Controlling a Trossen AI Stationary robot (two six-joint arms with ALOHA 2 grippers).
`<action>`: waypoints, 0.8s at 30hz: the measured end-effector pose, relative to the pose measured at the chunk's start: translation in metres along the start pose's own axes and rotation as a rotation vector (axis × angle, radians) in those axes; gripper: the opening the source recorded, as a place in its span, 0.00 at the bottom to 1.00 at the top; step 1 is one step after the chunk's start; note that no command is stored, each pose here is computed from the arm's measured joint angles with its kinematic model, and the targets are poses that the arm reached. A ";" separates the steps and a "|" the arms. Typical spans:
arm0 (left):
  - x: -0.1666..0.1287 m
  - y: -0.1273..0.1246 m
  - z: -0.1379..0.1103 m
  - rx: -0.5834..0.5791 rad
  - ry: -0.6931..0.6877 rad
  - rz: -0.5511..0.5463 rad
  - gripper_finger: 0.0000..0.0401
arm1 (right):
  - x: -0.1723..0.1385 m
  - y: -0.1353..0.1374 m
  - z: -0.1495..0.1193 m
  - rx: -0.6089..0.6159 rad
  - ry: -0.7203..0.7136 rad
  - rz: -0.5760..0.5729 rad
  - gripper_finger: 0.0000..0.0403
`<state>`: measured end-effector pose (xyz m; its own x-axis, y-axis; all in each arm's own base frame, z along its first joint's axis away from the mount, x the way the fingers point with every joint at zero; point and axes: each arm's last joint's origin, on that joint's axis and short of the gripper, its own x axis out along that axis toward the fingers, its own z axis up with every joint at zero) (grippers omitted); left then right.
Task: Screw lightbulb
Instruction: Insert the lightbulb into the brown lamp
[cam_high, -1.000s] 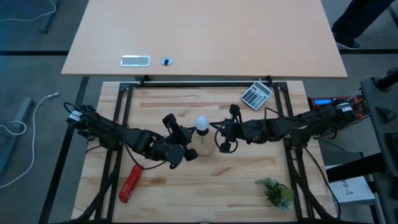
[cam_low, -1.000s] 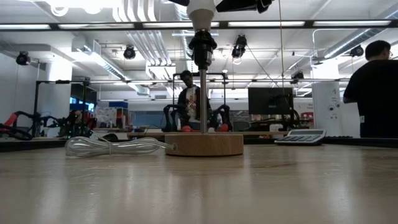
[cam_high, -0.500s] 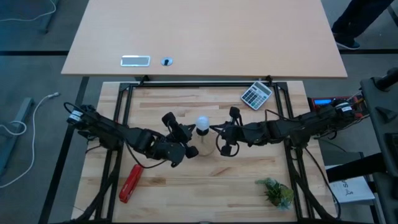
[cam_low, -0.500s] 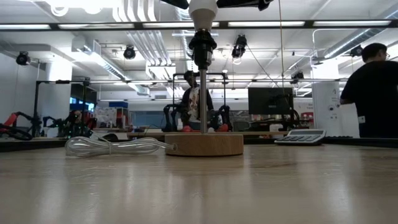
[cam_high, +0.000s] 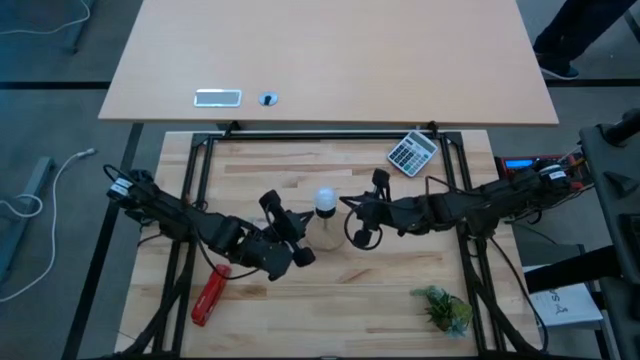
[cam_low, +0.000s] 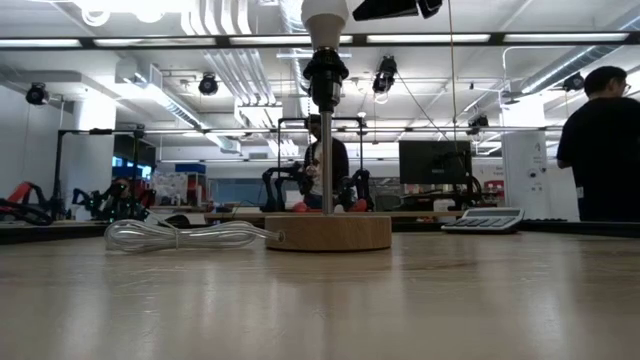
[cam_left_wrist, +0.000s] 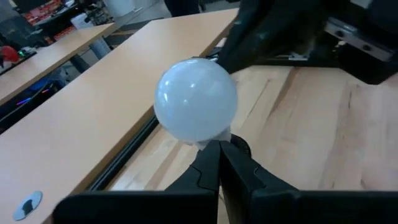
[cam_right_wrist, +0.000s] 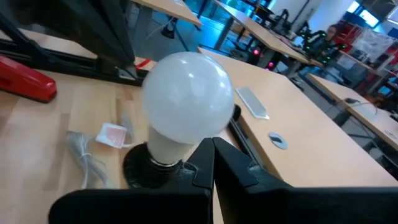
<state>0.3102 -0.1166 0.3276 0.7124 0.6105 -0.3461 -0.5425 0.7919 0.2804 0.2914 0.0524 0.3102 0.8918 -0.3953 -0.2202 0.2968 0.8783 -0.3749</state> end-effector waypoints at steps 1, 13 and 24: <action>0.000 0.000 0.000 0.003 -0.003 0.010 0.00 | 0.000 0.000 0.000 0.000 0.000 -0.003 0.00; 0.016 0.009 0.003 0.023 0.006 0.070 0.00 | 0.000 -0.001 0.003 -0.015 -0.031 0.005 0.00; 0.029 0.013 0.002 0.028 0.024 0.102 0.00 | 0.000 0.000 0.004 -0.016 -0.039 0.035 0.00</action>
<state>0.3244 -0.0889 0.3226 0.6426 0.6886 -0.3359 -0.5989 0.7249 0.3403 0.2922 0.0535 0.3136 0.9141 -0.3537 -0.1984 0.2602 0.8867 -0.3821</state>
